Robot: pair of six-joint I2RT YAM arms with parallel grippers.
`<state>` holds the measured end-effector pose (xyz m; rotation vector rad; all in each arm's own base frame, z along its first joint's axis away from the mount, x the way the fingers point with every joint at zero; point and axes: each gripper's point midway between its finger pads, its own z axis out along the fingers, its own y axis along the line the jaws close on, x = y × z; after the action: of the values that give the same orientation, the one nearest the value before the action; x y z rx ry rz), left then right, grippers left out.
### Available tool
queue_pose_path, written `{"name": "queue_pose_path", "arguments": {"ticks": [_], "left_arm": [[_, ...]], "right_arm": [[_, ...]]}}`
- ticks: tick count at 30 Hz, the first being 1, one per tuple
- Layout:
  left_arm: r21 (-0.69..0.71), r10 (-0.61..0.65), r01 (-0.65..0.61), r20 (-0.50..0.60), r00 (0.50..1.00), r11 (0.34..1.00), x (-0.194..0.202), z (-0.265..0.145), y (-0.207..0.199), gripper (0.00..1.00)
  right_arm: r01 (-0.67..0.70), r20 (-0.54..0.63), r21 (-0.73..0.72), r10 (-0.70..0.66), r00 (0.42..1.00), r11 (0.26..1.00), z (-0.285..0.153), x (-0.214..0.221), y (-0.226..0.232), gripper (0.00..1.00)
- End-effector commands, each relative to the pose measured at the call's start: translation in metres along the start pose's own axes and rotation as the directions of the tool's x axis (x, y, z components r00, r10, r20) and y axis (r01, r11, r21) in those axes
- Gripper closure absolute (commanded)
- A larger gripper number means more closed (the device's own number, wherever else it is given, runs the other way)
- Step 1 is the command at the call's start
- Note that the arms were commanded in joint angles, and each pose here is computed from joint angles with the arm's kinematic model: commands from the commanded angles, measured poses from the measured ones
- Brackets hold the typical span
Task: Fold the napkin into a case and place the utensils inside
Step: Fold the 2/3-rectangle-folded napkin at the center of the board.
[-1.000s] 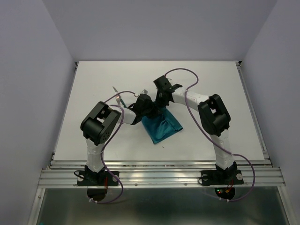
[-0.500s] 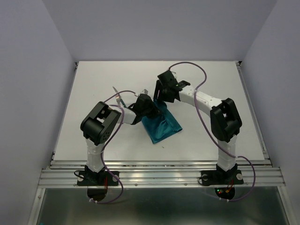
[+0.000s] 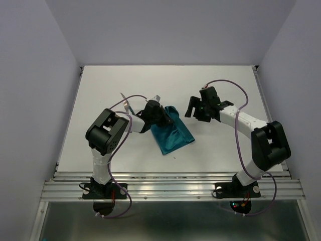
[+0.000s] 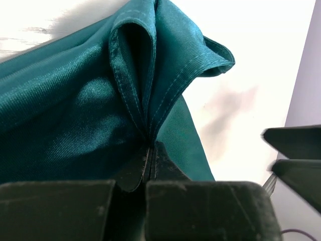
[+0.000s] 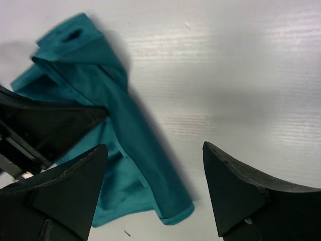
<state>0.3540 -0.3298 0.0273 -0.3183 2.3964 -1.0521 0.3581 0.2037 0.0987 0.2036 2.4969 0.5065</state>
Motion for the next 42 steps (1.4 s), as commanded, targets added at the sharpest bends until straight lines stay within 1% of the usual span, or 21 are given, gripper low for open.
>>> {"name": "queue_pose_path", "arguments": {"ticks": [1, 3, 7, 12, 18, 21, 22, 24, 25, 27, 28, 29, 30, 34, 35, 36, 39, 40, 41, 42], "left_arm": [[0.051, 0.059, -0.058, -0.018, 0.998, 0.997, -0.005, -0.006, -0.013, 1.0], [0.049, 0.06, -0.059, -0.02, 0.998, 0.997, -0.006, -0.005, -0.012, 1.0], [0.054, 0.064, -0.062, -0.025, 0.998, 0.997, -0.005, -0.006, -0.013, 1.0], [0.052, 0.085, -0.083, -0.037, 0.996, 0.995, -0.005, -0.007, -0.013, 1.0], [0.066, 0.111, -0.107, -0.05, 0.993, 0.992, -0.007, -0.008, -0.017, 1.0], [0.073, 0.121, -0.117, -0.048, 0.991, 0.99, -0.009, -0.009, -0.019, 1.0], [0.074, 0.122, -0.119, -0.049, 0.991, 0.99, -0.009, -0.009, -0.02, 1.0], [0.077, 0.125, -0.12, -0.051, 0.991, 0.99, -0.009, -0.009, -0.021, 1.0], [0.081, 0.126, -0.121, -0.051, 0.991, 0.989, -0.009, -0.01, -0.022, 1.0], [0.089, 0.132, -0.127, -0.052, 0.99, 0.988, -0.01, -0.011, -0.025, 1.0], [0.093, 0.135, -0.13, -0.05, 0.99, 0.987, -0.011, -0.012, -0.027, 1.0], [0.096, 0.136, -0.131, -0.048, 0.99, 0.987, -0.012, -0.012, -0.028, 1.0], [0.099, 0.141, -0.136, -0.047, 0.989, 0.986, -0.012, -0.013, -0.03, 1.0], [0.103, 0.152, -0.147, -0.045, 0.987, 0.984, -0.016, -0.017, -0.037, 1.0], [0.103, 0.152, -0.147, -0.047, 0.987, 0.984, -0.016, -0.017, -0.037, 1.0], [0.106, 0.155, -0.149, -0.043, 0.987, 0.983, -0.017, -0.019, -0.039, 1.0], [0.115, 0.156, -0.151, -0.039, 0.987, 0.982, -0.019, -0.022, -0.044, 1.0], [0.121, 0.158, -0.153, -0.036, 0.987, 0.981, -0.019, -0.024, -0.046, 1.0], [0.123, 0.157, -0.152, -0.036, 0.987, 0.981, -0.02, -0.025, -0.048, 1.0], [0.128, 0.158, -0.153, -0.035, 0.987, 0.98, -0.02, -0.025, -0.05, 1.0]], "right_arm": [[0.109, -0.055, -0.241, -0.126, 0.99, 0.964, -0.003, 0.022, 0.019, 0.17], [0.123, -0.08, -0.283, -0.151, 0.985, 0.951, 0.0, 0.033, 0.021, 0.16], [0.11, -0.109, -0.319, -0.152, 0.982, 0.941, 0.008, 0.047, 0.016, 0.17], [0.073, -0.143, -0.361, -0.133, 0.981, 0.93, 0.017, 0.065, 0.012, 0.22], [0.041, -0.145, -0.395, -0.106, 0.984, 0.918, 0.018, 0.069, 0.009, 0.28], [0.027, -0.159, -0.401, -0.099, 0.982, 0.916, 0.02, 0.075, 0.008, 0.38], [0.016, -0.165, -0.408, -0.091, 0.982, 0.913, 0.02, 0.077, 0.008, 0.46], [0.013, -0.164, -0.407, -0.087, 0.983, 0.913, 0.02, 0.078, 0.007, 0.55], [0.016, -0.16, -0.403, -0.087, 0.983, 0.915, 0.02, 0.078, 0.006, 0.65], [0.024, -0.139, -0.391, -0.085, 0.987, 0.92, 0.019, 0.074, 0.005, 0.75], [0.032, -0.12, -0.367, -0.082, 0.989, 0.929, 0.02, 0.07, 0.002, 0.83], [0.043, -0.109, -0.353, -0.087, 0.99, 0.935, 0.019, 0.067, 0.0, 0.88], [0.052, -0.097, -0.341, -0.09, 0.991, 0.938, 0.017, 0.064, -0.001, 0.9], [0.126, -0.004, -0.278, -0.132, 0.991, 0.952, 0.009, 0.043, -0.003, 0.93], [0.131, -0.027, -0.259, -0.142, 0.989, 0.957, 0.006, 0.048, -0.005, 0.93], [0.139, -0.016, -0.236, -0.147, 0.989, 0.962, 0.005, 0.046, -0.008, 0.94], [0.163, -0.006, -0.231, -0.169, 0.986, 0.959, -0.001, 0.045, -0.006, 0.94], [0.173, -0.001, -0.231, -0.178, 0.984, 0.957, -0.002, 0.043, -0.006, 0.91], [0.18, -0.007, -0.236, -0.187, 0.982, 0.955, -0.003, 0.046, -0.003, 0.87], [0.185, -0.012, -0.232, -0.192, 0.981, 0.955, -0.004, 0.046, -0.004, 0.8]]}}
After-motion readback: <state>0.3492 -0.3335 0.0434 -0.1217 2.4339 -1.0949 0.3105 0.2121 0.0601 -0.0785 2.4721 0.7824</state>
